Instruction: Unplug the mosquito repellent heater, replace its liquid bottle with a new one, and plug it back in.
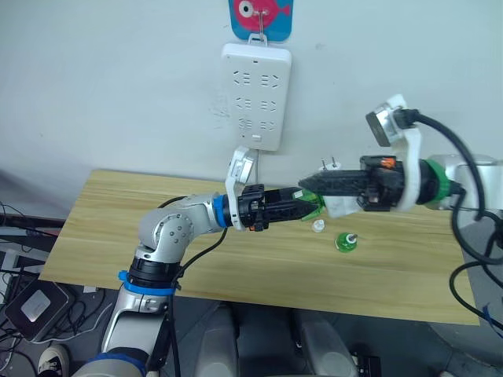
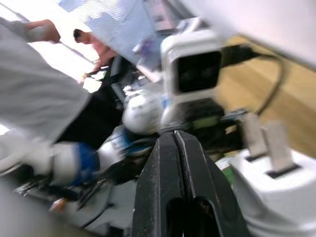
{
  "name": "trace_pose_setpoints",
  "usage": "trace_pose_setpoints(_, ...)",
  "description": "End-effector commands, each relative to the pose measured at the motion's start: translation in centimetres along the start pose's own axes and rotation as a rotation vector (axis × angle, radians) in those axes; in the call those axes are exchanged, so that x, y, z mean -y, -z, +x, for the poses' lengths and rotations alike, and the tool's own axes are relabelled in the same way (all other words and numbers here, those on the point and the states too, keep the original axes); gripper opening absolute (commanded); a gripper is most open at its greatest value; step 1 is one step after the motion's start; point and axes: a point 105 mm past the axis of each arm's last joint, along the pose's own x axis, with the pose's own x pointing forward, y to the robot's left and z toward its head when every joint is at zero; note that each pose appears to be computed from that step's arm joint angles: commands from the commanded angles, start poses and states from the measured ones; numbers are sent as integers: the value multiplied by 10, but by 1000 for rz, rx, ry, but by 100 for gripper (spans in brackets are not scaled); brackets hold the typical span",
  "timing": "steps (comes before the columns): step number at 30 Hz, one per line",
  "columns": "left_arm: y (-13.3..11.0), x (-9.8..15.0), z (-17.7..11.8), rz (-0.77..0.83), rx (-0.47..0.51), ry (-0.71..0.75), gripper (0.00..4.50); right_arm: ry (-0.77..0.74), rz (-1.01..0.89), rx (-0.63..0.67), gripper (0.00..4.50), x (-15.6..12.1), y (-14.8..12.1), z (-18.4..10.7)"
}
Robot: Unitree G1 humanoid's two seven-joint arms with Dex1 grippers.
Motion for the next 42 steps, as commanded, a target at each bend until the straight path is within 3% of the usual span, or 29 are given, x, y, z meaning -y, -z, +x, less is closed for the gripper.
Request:
trace_pose_setpoints(1, -8, 25, 12, 57, 11, 135, 225, 136, -33, -12, 3, 25, -4, 0)
trace_pose_setpoints(8, -7, 26, 10, 61, -1, 138, 225, 184, -58, -40, 3, 38, -7, 4)
trace_pose_setpoints(22, -6, 28, 13, 89, -20, 161, 225, 334, -93, -226, 3, 65, 22, -7)
trace_pose_setpoints(25, -6, 28, 13, 91, -20, 159, 225, 294, -93, -150, 3, 61, 12, -4)
trace_pose_setpoints(30, -4, 24, 8, 105, -20, 131, 225, 75, 24, 93, 3, 33, -39, -28)
trace_pose_setpoints(32, -4, 23, 6, 125, -19, 115, 225, 25, 75, 184, 41, 26, -62, -48)
trace_pose_setpoints(34, -6, 20, 4, 154, -4, 90, 225, 66, 94, 248, 96, 29, -77, -66)
trace_pose_setpoints(36, -10, 16, 1, 217, 15, 52, 225, 215, 111, 262, 160, 45, -76, -85)
trace_pose_setpoints(39, -11, 12, -2, 363, 4, 13, 225, 374, 158, 173, 275, 61, -47, -109)
trace_pose_setpoints(42, -22, 7, -4, 445, 49, -27, 225, 365, 231, 60, 385, 61, -5, -113)
